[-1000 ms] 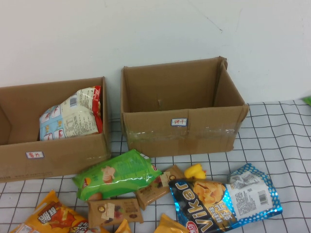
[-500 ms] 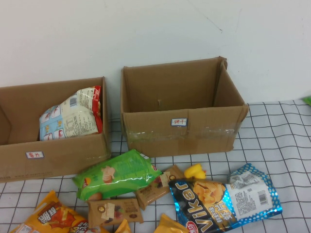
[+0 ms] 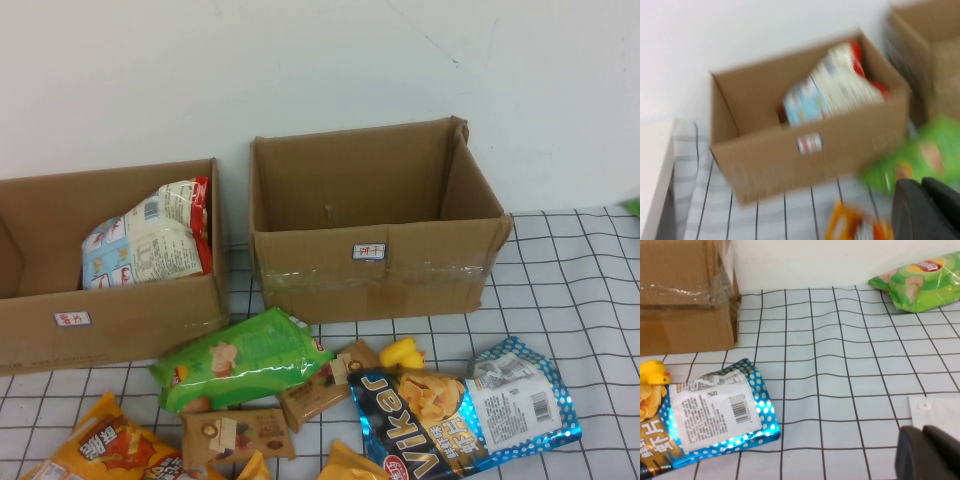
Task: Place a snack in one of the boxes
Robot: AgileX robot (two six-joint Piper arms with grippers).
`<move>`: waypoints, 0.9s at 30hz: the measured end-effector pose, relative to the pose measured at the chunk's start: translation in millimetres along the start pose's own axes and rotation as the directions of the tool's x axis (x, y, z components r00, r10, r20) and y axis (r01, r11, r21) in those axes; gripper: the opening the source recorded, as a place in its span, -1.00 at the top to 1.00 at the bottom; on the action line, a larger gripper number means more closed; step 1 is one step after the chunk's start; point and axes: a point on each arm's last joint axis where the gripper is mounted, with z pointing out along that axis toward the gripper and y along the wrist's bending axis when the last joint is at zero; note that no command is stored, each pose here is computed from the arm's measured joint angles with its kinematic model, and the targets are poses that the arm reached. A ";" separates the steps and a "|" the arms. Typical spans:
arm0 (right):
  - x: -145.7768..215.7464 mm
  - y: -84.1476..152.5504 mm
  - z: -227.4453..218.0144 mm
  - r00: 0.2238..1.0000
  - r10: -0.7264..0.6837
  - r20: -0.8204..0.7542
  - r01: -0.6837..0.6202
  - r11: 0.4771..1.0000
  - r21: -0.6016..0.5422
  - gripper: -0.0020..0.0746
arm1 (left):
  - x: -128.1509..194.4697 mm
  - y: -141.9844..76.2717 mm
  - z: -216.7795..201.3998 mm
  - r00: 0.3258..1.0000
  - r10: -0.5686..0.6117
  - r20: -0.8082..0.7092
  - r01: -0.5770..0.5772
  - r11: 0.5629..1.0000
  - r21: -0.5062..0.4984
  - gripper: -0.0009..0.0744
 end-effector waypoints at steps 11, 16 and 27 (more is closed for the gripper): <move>0.2 0.0 0.0 1.000 0.000 -0.002 0.000 1.000 0.000 0.95 | 81.0 1.2 55.0 0.959 -0.192 0.206 0.214 0.973 -0.089 0.98; 0.2 0.0 0.0 1.000 0.000 -0.002 0.000 1.000 0.000 0.95 | 90.7 -0.3 58.1 0.968 -0.206 0.142 0.220 0.971 -0.090 0.98; 0.2 0.0 0.0 1.000 0.000 -0.002 0.000 1.000 0.000 0.95 | 99.6 -2.1 58.7 0.978 -0.206 0.037 0.209 0.974 -0.091 0.98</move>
